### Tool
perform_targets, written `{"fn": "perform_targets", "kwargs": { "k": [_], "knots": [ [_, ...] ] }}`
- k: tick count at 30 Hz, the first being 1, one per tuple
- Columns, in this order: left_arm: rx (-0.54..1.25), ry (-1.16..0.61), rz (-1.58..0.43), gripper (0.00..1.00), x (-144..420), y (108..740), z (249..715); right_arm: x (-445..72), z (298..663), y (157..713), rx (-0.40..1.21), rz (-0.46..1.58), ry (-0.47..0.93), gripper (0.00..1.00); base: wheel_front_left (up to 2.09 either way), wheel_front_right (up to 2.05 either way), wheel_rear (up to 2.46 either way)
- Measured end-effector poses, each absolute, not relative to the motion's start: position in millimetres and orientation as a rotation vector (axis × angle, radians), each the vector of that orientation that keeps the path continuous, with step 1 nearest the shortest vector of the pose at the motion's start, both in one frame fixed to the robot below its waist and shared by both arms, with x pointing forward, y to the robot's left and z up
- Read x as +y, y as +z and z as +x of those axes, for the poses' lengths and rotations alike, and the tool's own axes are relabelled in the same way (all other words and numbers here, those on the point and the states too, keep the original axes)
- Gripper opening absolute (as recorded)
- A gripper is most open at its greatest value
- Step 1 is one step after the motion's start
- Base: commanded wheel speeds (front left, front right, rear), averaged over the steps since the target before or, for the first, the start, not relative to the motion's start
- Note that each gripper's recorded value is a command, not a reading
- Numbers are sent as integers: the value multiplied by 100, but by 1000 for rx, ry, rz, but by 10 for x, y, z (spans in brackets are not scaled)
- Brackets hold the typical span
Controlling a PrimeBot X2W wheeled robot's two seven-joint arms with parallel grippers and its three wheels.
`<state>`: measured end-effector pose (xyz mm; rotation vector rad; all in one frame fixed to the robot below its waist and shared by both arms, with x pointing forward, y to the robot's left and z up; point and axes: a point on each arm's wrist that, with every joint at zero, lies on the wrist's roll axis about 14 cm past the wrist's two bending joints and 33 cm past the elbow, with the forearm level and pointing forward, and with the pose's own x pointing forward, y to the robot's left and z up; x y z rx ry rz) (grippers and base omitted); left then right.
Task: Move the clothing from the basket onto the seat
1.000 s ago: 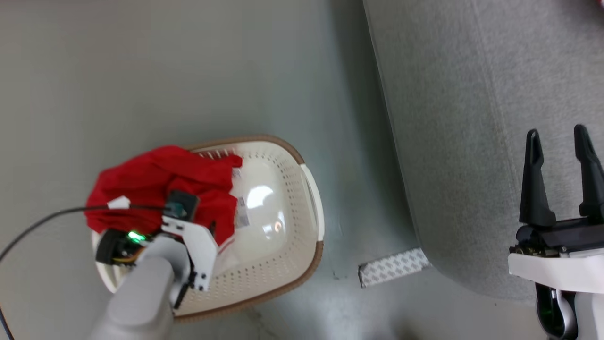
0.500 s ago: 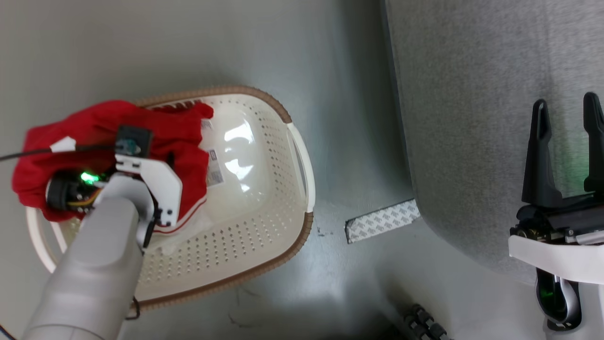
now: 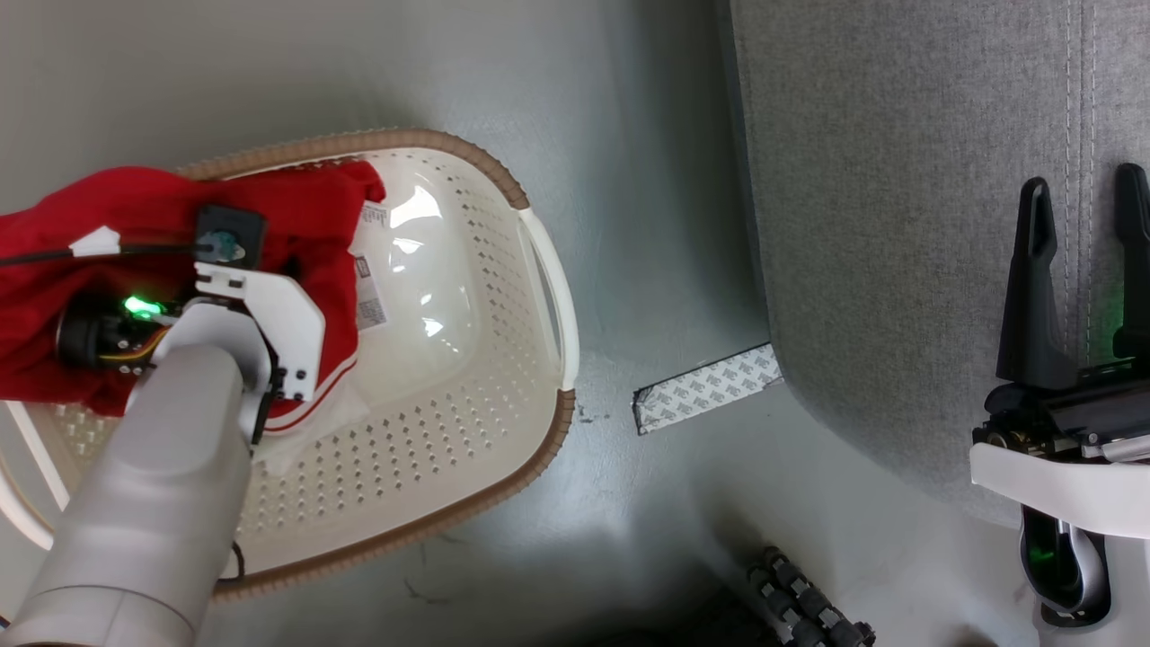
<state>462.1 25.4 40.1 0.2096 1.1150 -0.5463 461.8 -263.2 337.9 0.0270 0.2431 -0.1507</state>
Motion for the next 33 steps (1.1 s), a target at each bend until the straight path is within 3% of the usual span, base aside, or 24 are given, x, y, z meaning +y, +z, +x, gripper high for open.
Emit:
{"fn": "perform_targets", "kwargs": {
  "k": [1,7,16,33],
  "knots": [
    [1113,-551,209,0,245,392,4620,-2642,4614,3377,244,26,-154,100,0,0,0],
    [1094,-581,197,0,167,465,4611,-2681,4603,3416,239,24,-165,100,0,0,0],
    [940,-638,96,0,-162,1101,4612,-2706,4605,3740,171,20,-172,100,0,0,0],
    [498,-532,-40,0,-39,3034,4610,-2711,4167,4671,0,-11,-192,100,0,0,0]
  ]
}}
